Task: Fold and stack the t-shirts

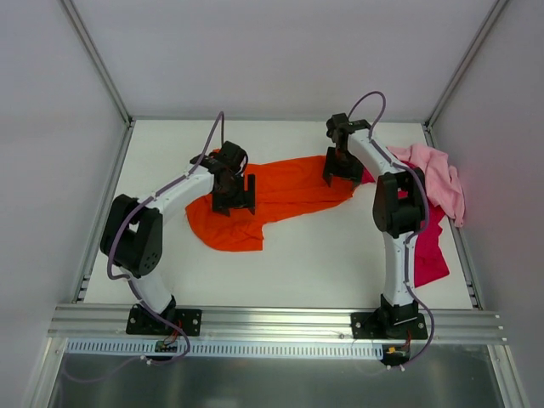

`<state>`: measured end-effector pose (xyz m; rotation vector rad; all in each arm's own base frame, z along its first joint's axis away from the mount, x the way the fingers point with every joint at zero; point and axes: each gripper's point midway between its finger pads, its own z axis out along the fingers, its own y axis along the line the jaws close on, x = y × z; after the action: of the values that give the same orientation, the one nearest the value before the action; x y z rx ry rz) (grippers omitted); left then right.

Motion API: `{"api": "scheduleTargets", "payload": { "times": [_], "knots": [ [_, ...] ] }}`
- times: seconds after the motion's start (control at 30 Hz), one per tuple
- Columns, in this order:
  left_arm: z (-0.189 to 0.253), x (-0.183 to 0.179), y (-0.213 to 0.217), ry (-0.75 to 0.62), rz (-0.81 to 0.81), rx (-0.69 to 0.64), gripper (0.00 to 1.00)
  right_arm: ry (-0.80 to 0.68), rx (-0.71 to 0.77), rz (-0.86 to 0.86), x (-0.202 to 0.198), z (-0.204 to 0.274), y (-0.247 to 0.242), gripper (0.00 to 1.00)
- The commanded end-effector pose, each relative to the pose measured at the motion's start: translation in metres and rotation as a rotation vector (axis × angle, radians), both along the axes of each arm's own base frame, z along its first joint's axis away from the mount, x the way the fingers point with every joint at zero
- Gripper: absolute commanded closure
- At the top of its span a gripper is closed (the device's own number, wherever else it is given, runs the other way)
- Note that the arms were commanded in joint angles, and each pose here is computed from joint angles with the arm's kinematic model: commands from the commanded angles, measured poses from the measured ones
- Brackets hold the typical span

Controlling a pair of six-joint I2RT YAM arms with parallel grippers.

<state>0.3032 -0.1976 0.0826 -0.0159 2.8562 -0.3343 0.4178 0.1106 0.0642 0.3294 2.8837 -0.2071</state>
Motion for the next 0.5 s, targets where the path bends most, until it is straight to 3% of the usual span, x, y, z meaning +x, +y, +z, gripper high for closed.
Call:
{"api": "scheduleTargets", "payload": {
  "times": [0.0, 0.27, 0.47],
  "knots": [
    [0.006, -0.010, -0.010, 0.016, -0.043, -0.044, 0.23, -0.053, 0.049, 0.009, 0.009, 0.029, 0.012, 0.29],
    [-0.006, -0.032, -0.027, 0.090, -0.147, -0.046, 0.23, -0.088, 0.022, 0.042, 0.017, 0.046, 0.008, 0.28],
    [-0.005, -0.048, -0.036, 0.122, -0.196, -0.027, 0.23, -0.103, -0.077, 0.035, 0.016, 0.060, -0.012, 0.28]
  ]
}}
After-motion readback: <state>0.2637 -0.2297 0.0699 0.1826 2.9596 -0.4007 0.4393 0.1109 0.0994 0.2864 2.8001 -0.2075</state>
